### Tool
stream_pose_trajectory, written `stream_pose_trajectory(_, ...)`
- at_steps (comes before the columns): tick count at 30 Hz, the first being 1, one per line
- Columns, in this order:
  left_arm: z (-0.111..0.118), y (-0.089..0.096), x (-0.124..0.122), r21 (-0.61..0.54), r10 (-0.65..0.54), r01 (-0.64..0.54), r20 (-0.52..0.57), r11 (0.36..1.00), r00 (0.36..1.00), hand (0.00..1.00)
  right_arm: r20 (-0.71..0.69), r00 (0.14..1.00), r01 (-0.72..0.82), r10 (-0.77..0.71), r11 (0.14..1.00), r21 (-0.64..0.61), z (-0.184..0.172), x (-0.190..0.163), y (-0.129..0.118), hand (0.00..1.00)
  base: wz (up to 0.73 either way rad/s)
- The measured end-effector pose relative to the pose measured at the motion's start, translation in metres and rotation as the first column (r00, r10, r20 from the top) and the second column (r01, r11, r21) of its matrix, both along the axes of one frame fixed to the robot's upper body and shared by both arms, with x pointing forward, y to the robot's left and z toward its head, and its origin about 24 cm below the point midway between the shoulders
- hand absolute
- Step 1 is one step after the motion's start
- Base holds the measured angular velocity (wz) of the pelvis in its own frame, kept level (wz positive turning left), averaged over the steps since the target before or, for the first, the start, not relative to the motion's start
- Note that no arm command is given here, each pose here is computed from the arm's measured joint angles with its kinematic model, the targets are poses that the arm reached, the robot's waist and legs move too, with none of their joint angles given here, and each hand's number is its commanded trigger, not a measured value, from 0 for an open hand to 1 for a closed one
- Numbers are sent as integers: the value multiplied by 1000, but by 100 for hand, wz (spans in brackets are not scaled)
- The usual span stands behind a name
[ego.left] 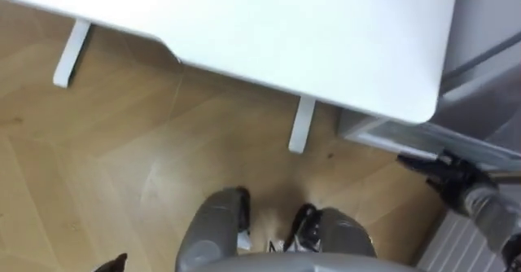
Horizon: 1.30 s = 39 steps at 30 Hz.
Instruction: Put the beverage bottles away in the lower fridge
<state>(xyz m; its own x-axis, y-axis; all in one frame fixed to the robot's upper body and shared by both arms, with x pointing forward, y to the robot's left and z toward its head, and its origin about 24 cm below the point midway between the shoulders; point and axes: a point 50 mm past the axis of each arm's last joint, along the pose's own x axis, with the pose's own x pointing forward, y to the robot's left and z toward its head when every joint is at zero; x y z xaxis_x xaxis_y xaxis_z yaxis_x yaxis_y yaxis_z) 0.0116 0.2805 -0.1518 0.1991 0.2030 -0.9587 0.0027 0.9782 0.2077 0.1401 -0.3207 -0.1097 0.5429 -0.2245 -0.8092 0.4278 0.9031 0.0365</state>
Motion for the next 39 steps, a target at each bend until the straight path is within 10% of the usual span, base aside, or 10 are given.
stream_pose_trajectory(24, -3, -2, -24, 78, 144, -137, -88, 987, 986, 0, 6, 1000, 4, -1, 897, -442, 37, -16, -11, 0, -18)
stream_pose_trajectory(39, -1, 1, -35, 129, 143, -127, -128, 984, 981, 0, 297, 909, 417, -292, 626, -659, 98, -10, -57, 0, -6)
